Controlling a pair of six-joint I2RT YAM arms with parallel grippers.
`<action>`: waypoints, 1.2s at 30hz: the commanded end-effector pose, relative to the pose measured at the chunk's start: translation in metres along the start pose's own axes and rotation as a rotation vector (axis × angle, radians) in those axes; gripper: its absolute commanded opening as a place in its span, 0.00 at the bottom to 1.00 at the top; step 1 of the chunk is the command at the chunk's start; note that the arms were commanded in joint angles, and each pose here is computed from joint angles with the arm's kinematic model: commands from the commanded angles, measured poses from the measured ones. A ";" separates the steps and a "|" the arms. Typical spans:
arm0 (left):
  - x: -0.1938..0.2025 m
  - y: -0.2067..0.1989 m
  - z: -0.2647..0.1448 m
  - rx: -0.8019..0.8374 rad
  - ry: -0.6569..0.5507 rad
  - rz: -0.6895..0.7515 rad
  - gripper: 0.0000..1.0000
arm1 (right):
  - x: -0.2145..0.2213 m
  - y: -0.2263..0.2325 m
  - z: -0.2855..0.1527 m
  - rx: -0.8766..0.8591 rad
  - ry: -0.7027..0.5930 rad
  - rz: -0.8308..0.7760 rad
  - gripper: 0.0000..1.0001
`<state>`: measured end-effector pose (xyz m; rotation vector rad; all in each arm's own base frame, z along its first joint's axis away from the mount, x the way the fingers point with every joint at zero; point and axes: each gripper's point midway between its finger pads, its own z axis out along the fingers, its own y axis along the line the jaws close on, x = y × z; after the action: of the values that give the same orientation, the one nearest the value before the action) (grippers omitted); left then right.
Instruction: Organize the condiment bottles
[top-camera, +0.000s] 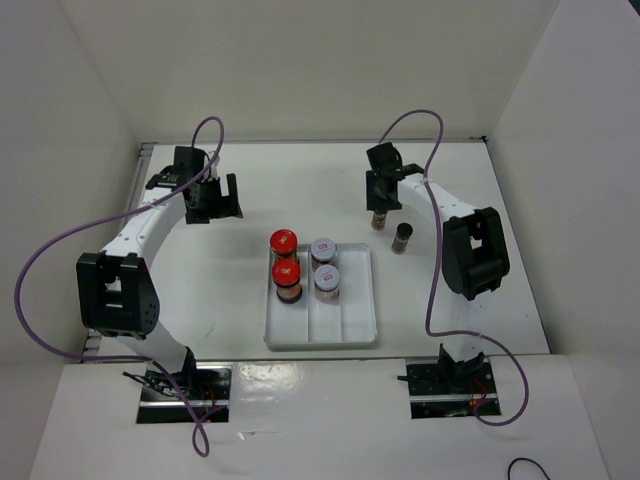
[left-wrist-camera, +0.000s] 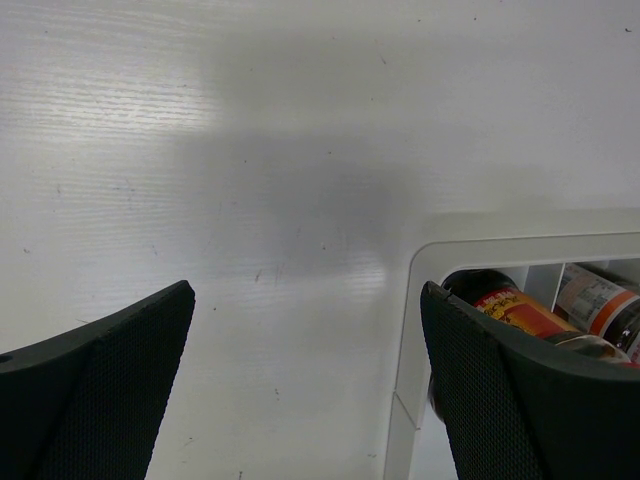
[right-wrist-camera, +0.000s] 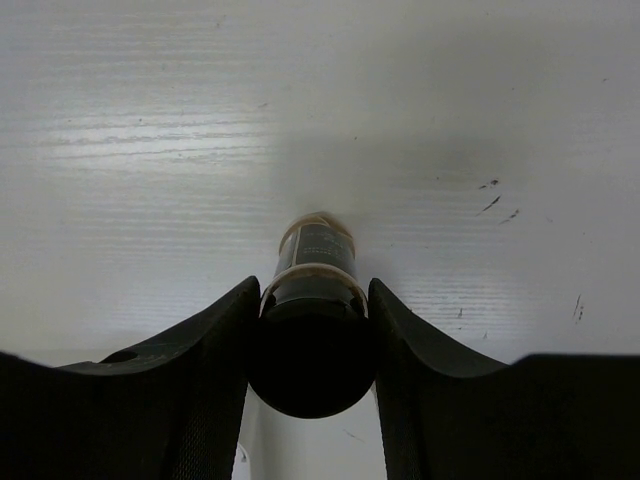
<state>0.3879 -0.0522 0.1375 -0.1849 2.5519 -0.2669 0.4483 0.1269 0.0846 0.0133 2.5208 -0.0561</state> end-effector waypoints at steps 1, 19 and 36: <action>0.000 0.003 0.004 0.004 0.001 0.021 1.00 | 0.003 -0.004 0.006 0.041 0.006 0.004 0.26; 0.001 0.000 -0.005 0.017 -0.015 0.015 1.00 | -0.004 0.060 -0.129 -0.133 -0.146 -0.014 0.19; 0.004 -0.001 -0.015 0.021 -0.034 0.017 1.00 | 0.079 0.081 -0.127 -0.167 -0.041 -0.054 0.19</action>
<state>0.3764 -0.0517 0.1353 -0.1866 2.5583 -0.2676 0.3123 0.2105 0.1266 -0.1636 2.5281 0.0902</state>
